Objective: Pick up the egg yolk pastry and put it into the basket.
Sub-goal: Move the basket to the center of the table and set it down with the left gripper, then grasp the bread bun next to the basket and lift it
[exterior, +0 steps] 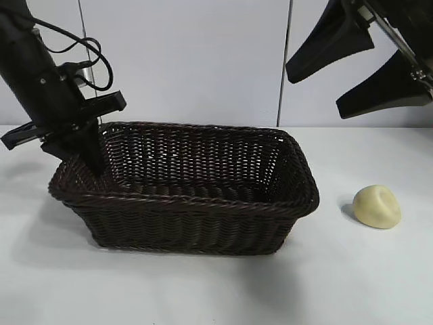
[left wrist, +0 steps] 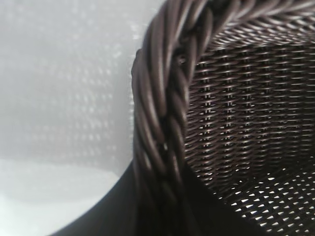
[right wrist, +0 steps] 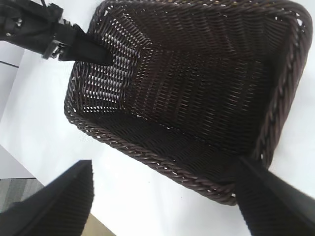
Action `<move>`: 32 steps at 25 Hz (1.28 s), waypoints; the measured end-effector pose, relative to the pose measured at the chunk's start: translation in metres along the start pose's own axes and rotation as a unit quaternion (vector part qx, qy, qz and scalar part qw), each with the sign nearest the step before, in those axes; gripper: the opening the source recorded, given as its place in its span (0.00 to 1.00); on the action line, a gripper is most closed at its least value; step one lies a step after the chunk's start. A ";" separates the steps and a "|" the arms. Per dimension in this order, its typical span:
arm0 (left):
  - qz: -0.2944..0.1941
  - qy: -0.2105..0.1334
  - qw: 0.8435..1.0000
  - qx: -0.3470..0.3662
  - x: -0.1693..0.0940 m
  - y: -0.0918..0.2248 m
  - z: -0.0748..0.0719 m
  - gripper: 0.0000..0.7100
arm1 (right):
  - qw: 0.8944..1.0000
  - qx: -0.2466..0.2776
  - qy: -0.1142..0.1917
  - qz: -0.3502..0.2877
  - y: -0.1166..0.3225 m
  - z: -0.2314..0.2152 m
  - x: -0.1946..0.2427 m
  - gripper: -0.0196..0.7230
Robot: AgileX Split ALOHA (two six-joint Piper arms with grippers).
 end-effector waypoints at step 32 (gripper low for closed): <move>-0.034 -0.168 0.982 0.079 -0.103 0.020 0.005 0.76 | 1.000 -0.002 0.005 0.003 0.001 -0.001 0.000 0.79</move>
Point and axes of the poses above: a point on each arm's last joint axis where the gripper is mounted, x pointing out along that axis toward the gripper, z along the wrist's bending axis when the last joint is at zero, y = z × x, the point moved 3 cm from there along x, pointing out along that axis toward the gripper, and after that the axes turned 9 degrees about x, right-handed, at the moved point
